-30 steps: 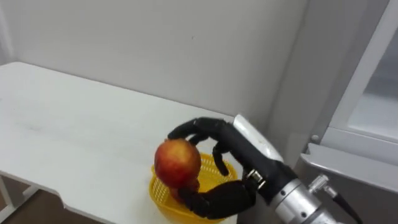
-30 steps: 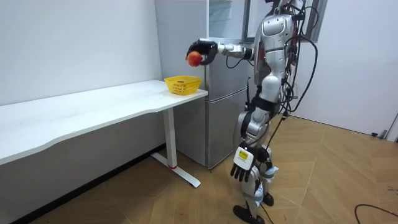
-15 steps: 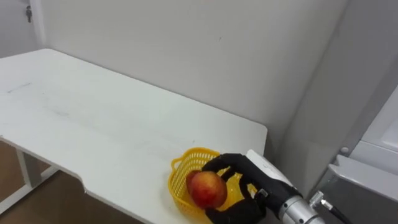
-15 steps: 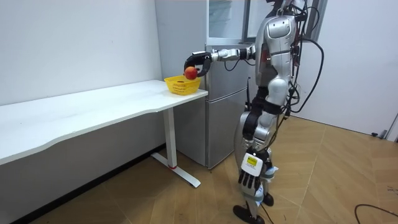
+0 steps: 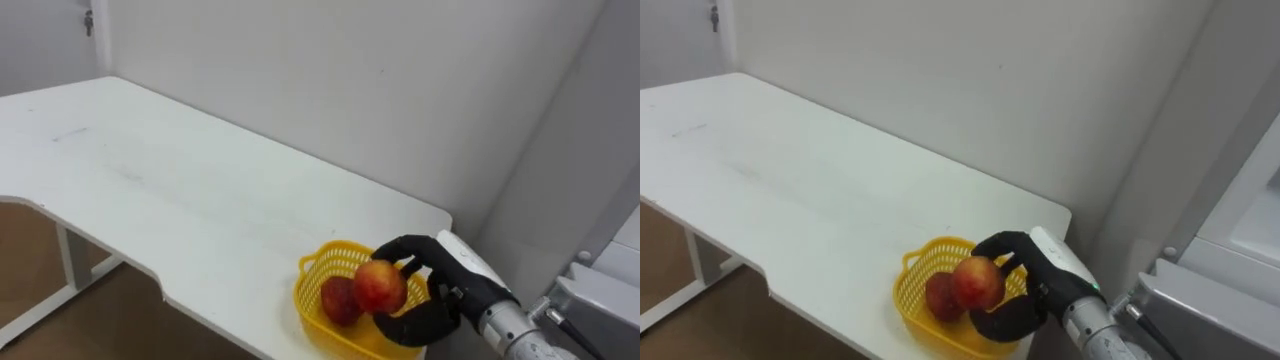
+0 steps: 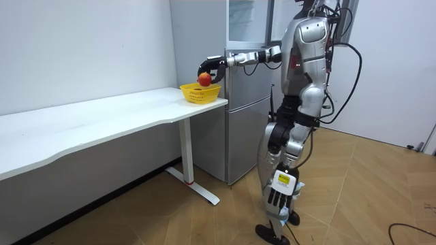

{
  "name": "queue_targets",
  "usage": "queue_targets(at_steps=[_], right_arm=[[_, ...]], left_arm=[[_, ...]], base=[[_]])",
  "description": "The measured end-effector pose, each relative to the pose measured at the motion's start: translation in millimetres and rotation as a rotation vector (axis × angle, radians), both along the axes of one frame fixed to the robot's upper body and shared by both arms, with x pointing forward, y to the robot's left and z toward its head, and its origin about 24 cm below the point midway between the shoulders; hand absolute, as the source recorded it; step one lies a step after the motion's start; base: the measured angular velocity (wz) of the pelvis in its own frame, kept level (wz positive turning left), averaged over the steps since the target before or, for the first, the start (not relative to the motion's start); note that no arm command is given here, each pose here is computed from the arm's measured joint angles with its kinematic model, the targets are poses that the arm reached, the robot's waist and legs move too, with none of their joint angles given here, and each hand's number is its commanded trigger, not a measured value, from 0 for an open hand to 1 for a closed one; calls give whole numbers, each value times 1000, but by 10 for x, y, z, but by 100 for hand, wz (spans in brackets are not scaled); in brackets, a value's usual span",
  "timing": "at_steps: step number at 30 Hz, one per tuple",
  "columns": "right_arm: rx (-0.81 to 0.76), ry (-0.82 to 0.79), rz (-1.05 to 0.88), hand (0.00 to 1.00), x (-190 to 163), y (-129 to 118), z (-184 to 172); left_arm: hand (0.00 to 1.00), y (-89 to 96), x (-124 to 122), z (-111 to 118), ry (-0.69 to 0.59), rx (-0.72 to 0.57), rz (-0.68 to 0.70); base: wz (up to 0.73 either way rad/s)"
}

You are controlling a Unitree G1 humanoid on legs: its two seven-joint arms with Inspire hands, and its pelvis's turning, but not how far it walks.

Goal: Retrieve from the upper fridge

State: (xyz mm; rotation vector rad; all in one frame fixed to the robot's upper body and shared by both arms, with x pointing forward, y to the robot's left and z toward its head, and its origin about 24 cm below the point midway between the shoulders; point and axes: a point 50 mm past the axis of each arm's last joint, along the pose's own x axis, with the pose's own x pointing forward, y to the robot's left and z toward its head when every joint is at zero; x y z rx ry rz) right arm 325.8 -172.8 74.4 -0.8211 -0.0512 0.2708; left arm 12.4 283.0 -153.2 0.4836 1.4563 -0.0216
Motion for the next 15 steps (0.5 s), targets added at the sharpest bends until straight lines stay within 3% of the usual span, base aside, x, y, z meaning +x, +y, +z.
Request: queue_targets(at_steps=[2, 3, 15], right_arm=[[-9, 10, -6, 58, 1, -17, -27], [-11, 17, -11, 0, 1, -29, -44], [-14, 34, -18, 0, 2, -49, -73]], left_arm=[[0, 9, 12, 5, 0, 3, -9], [0, 10, 24, 7, -3, 3, -10], [0, 8, 26, 8, 6, -4, -8]], base=[[3], [0], [0]])
